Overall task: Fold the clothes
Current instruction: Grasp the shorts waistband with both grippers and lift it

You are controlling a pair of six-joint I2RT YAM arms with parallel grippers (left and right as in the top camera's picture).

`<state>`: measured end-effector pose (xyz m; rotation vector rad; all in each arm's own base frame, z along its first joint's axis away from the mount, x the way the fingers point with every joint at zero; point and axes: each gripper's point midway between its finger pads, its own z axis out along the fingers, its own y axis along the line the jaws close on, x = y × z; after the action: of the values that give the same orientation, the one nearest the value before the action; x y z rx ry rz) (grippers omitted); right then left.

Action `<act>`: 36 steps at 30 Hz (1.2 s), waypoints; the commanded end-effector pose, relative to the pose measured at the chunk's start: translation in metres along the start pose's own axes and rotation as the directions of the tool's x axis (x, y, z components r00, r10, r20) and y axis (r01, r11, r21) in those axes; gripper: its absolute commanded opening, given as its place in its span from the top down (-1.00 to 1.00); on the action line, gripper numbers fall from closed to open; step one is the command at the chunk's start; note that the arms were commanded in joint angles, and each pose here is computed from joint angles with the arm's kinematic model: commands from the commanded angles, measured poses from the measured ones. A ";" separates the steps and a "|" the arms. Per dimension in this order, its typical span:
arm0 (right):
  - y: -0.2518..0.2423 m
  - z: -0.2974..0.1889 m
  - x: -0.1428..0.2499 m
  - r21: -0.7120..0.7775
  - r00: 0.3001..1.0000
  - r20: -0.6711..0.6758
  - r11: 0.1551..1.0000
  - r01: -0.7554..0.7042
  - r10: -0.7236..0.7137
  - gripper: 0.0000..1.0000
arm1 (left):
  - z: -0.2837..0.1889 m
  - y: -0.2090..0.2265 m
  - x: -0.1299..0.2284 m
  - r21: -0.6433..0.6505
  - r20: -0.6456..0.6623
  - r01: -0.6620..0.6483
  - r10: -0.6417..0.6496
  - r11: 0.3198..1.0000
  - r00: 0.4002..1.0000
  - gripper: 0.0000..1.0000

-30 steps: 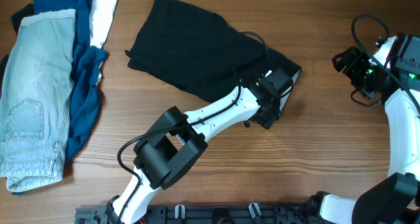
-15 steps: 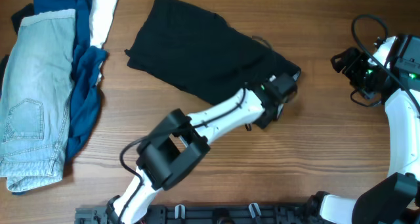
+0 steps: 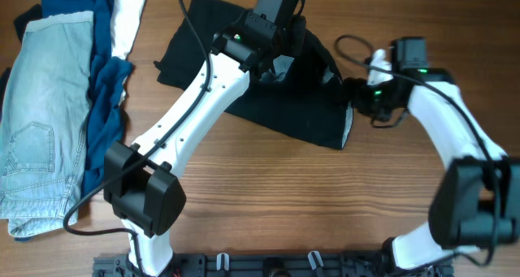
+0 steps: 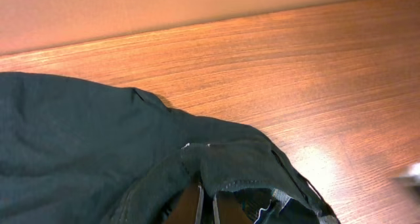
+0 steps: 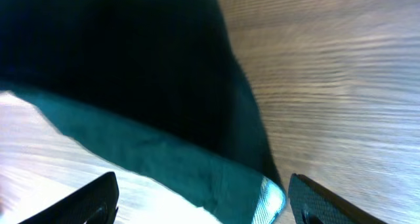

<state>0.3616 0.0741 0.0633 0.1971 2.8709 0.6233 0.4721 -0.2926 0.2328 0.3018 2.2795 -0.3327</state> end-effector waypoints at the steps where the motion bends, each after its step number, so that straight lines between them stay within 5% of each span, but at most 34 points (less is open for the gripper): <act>1: -0.018 0.028 0.009 0.104 0.998 -0.064 0.994 0.029 -0.022 -0.68 | -0.005 0.009 -0.010 -0.001 0.025 0.031 -0.031 1.000 0.999 0.92; 7: -0.021 0.036 0.013 0.118 0.998 -0.068 0.993 0.003 0.005 -0.64 | -0.005 0.040 -0.019 -0.042 0.041 0.094 -0.092 0.995 0.995 0.92; 12: -0.013 0.060 0.029 0.015 0.996 -0.051 0.997 -0.070 0.071 0.03 | -0.005 0.051 -0.021 -0.056 0.046 0.109 -0.106 0.993 0.993 0.92; 15: -0.014 0.061 0.032 0.015 0.995 -0.059 0.997 -0.079 0.080 0.91 | -0.005 0.056 -0.024 -0.060 0.056 0.123 -0.120 0.991 0.991 0.92; 17: -0.001 0.055 0.019 -0.060 0.998 -0.020 0.996 -0.065 0.064 0.92 | -0.014 0.068 -0.034 -0.069 0.085 0.140 -0.134 0.988 0.987 0.92; 21: 0.033 -0.054 -0.071 -0.172 0.962 0.270 0.985 -0.005 0.052 0.92 | -0.082 0.092 -0.080 -0.067 0.232 0.184 -0.164 0.981 0.959 0.92; 25: 0.060 -0.209 -0.118 -0.069 0.834 0.545 0.986 0.149 -0.088 0.92 | -0.180 0.087 -0.113 -0.066 0.388 0.095 -0.063 0.993 0.920 0.92; 31: 0.079 -0.378 -0.077 0.299 0.639 0.686 0.935 0.188 -0.348 0.92 | -0.344 0.072 -0.117 -0.086 0.596 0.025 0.031 0.996 0.802 0.92; 36: 0.085 -0.466 0.003 0.408 0.471 0.793 0.911 0.057 -0.385 0.92 | -0.449 0.086 -0.077 -0.108 0.682 0.049 0.038 0.993 0.730 0.92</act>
<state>0.3075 0.0174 0.4820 -0.0857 2.0051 0.2222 0.2887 -0.1389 0.5288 0.2665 1.6819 -0.3930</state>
